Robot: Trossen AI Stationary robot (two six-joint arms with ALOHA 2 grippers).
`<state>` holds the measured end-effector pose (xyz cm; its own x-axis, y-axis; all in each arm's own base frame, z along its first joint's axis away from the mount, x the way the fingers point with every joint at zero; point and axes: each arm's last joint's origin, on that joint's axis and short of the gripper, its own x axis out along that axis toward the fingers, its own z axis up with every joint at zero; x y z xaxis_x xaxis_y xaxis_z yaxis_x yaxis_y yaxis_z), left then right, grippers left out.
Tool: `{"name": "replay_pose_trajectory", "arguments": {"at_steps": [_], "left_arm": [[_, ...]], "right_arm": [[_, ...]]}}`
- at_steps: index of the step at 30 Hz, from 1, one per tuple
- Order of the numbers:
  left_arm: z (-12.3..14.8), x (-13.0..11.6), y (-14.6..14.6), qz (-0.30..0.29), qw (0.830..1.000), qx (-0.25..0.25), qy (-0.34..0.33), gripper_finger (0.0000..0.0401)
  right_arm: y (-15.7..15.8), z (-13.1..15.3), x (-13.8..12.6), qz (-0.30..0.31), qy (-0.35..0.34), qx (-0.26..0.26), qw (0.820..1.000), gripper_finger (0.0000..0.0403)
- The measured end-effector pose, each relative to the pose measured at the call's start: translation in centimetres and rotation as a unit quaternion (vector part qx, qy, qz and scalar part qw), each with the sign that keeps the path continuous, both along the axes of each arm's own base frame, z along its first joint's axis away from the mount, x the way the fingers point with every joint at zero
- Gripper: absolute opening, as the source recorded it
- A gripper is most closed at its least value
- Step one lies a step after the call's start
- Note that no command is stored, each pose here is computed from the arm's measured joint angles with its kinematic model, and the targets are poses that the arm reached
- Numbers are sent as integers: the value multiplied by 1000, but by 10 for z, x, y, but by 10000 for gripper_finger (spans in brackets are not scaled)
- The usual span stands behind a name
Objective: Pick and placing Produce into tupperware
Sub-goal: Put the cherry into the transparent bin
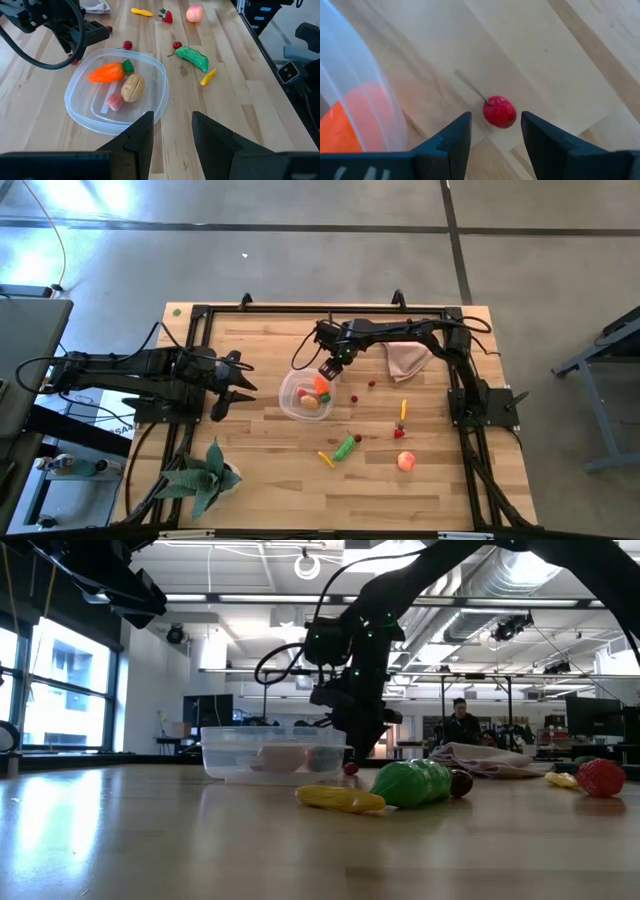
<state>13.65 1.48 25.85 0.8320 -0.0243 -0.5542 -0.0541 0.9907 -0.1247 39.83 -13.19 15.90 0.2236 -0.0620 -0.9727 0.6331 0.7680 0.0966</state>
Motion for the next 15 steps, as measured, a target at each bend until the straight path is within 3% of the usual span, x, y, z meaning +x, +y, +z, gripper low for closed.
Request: {"name": "replay_pose_trajectory", "arguments": {"at_steps": [15], "left_arm": [[0, 0, 0, 0, 1000, 0, 0, 122]], "right_arm": [[-1, -2, 1, 38, 2, -11, 999, 165]]}}
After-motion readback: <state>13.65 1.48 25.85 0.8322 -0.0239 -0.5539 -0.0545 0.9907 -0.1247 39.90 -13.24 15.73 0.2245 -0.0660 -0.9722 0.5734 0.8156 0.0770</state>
